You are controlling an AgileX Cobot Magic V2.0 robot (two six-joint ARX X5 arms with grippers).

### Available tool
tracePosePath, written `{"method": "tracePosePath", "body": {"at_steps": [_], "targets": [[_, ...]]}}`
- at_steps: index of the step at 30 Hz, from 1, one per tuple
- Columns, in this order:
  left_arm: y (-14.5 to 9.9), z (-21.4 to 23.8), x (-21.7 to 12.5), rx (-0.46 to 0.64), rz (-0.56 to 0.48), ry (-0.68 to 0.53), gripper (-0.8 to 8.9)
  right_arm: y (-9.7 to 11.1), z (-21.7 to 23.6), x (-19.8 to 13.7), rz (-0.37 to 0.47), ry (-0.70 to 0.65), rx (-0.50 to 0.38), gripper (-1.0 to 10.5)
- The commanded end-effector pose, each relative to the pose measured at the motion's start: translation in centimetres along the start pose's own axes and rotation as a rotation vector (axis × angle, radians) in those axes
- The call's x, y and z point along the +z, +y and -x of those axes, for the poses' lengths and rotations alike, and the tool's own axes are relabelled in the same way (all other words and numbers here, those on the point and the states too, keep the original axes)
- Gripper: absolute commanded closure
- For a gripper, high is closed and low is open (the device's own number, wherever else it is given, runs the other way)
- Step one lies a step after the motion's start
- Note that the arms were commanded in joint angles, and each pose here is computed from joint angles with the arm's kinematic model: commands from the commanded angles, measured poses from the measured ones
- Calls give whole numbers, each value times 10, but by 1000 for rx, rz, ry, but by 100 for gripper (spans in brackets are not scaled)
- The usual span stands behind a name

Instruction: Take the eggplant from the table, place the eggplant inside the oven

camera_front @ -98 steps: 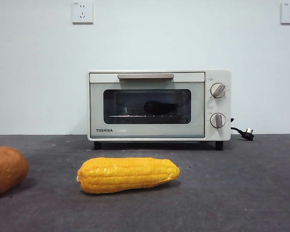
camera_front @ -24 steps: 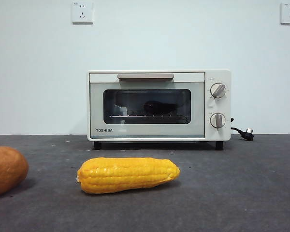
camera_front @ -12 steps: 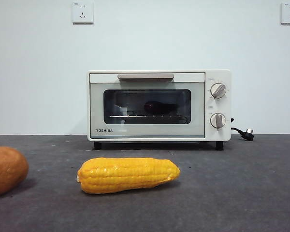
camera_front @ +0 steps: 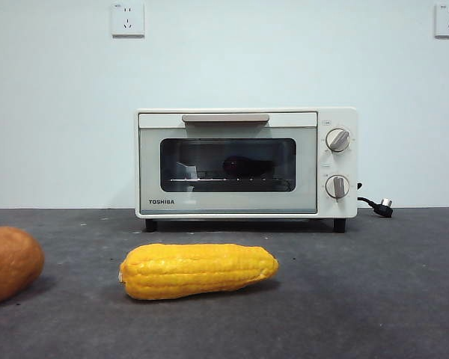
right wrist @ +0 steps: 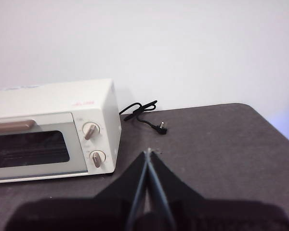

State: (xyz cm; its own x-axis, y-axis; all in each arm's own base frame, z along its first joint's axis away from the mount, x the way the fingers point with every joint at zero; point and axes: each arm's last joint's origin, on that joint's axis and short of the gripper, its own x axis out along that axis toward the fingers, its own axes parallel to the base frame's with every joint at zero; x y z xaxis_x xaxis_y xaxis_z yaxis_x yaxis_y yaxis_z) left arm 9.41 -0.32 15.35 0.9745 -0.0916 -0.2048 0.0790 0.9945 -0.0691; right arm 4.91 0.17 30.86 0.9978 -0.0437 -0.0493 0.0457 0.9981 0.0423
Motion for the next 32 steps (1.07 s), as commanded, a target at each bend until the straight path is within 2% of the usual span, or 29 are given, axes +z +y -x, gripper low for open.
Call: {"method": "tracePosePath", "body": {"at_steps": [1,6,12,26,32], "targets": [[0,-1,-3,-1,4,2,816,1,-17,-33,3,8,-6,948],[0,-1,-3,-1,4,2,816,1,-35,-81,0,4,-18,948],[0,-1,-3,-1,4,2,816,-3,-45,-118,-2,-1,-58,948],[0,-2,-3,-1,4,6,816,-13,-50,-135,-2,45,-166,948],[0,-2,-3,-1,4,7,816,-14,-55,-152,0,81,-170,948]]}}
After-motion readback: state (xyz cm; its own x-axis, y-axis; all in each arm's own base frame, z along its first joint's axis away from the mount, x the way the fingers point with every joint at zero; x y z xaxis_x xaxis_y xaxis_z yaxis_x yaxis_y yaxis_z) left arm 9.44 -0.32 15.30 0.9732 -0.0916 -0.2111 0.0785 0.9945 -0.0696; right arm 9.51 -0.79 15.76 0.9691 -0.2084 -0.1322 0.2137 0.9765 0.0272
